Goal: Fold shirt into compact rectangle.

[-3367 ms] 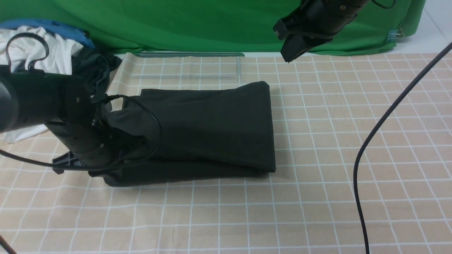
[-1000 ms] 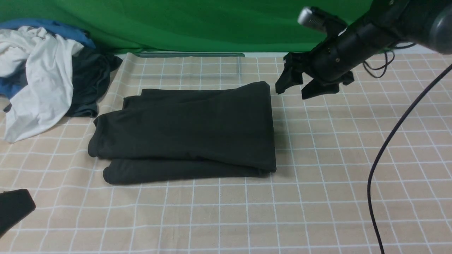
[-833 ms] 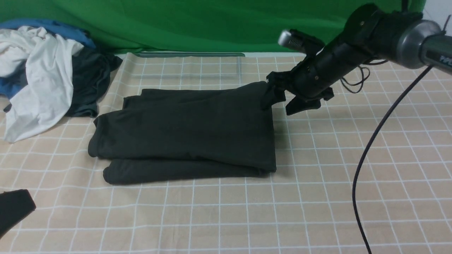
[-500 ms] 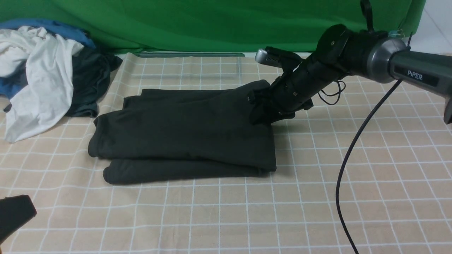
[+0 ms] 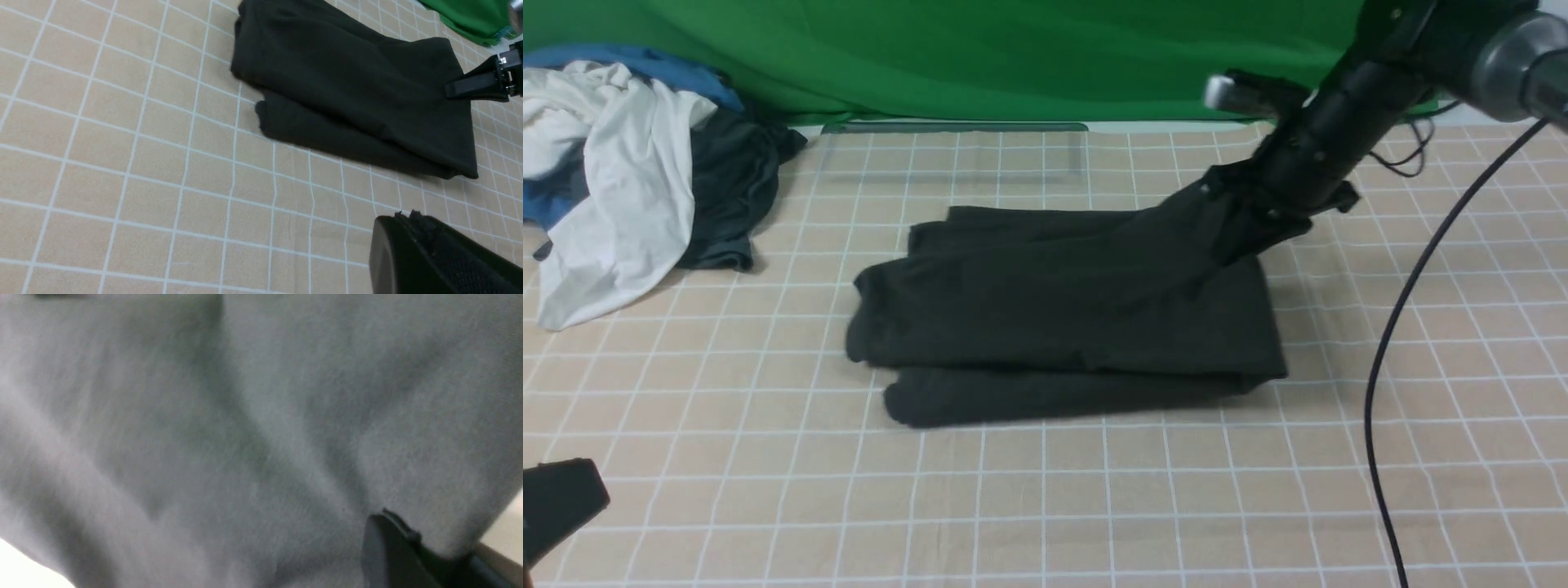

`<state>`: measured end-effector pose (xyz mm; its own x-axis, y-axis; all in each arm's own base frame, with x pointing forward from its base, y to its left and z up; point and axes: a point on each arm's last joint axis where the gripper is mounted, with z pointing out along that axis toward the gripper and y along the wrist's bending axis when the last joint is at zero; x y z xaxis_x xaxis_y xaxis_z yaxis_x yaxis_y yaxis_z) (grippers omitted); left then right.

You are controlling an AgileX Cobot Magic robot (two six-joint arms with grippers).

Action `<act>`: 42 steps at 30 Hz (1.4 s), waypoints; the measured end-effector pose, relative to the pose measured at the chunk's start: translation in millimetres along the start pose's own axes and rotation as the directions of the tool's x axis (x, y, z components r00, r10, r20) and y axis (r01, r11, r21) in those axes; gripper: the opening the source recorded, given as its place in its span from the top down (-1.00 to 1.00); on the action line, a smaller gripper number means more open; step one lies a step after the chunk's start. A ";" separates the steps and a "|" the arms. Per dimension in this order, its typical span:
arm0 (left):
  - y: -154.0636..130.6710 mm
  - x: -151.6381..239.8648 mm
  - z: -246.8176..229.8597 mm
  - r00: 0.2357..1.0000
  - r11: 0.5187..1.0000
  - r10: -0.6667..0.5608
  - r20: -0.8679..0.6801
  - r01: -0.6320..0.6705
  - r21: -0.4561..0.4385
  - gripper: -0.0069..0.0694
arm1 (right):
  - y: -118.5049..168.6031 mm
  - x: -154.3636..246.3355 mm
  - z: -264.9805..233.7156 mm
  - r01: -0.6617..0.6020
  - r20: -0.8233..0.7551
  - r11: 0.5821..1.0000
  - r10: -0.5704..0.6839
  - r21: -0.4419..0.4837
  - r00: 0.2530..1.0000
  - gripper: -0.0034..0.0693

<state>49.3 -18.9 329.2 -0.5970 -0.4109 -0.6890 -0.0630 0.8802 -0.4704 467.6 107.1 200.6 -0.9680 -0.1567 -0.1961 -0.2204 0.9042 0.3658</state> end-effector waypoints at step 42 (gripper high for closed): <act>-6.9 -20.2 -2.5 0.974 0.997 0.031 0.225 -0.047 0.067 0.79 | 54.4 409.5 -235.7 -0.088 0.831 0.919 -0.386 0.384 -0.400 0.80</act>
<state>59.9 -16.0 347.7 -0.4030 -0.4264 -0.8098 0.0191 0.8807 -0.4732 30.9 -1.4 354.7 0.5718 0.0440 -0.8192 -0.0714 0.9974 0.0037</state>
